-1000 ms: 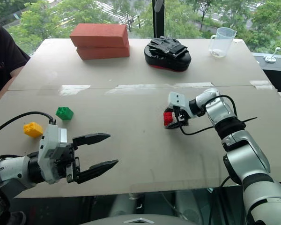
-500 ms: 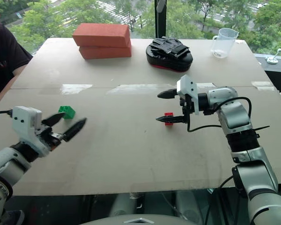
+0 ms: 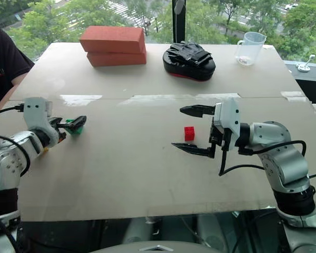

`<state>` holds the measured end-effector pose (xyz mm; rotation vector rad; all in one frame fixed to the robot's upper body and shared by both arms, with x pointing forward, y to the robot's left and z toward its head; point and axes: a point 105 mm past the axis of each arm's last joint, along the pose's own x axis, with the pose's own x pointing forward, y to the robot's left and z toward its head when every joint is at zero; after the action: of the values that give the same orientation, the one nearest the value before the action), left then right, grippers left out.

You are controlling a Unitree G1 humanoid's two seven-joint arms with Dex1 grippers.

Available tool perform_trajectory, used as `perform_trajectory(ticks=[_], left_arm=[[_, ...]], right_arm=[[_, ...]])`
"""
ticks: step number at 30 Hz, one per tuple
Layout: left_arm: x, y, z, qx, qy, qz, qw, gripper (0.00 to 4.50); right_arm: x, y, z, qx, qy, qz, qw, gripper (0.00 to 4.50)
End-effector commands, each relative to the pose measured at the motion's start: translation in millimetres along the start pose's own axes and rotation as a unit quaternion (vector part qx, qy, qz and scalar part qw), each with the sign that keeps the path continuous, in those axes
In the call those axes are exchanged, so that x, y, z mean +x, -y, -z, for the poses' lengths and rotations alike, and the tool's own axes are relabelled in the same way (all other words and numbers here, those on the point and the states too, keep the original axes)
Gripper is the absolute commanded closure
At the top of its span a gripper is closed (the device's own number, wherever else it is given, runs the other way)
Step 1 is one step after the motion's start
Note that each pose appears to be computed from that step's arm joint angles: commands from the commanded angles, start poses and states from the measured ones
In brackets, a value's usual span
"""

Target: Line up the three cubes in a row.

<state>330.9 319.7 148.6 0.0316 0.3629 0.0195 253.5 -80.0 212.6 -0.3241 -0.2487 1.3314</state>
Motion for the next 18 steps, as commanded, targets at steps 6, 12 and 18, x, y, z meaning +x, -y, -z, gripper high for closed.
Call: perform_trajectory(ticks=[6, 12, 18], left_arm=[[14, -8, 0, 0.062, -0.013, 0.029, 0.998, 2.58], [4, 51, -38, 0.11, 0.064, 0.228, 0.965, 3.17], [-28, 140, -31, 0.255, 0.05, 0.512, 0.818, 3.17]], right_arm=[[-7, -7, -11, -0.028, -0.013, 0.031, 0.999, 0.0], [-17, -8, -10, -0.028, -0.03, 0.064, 0.997, 0.0], [-37, -9, 0, 0.002, -0.045, 0.113, 0.993, 0.0]])
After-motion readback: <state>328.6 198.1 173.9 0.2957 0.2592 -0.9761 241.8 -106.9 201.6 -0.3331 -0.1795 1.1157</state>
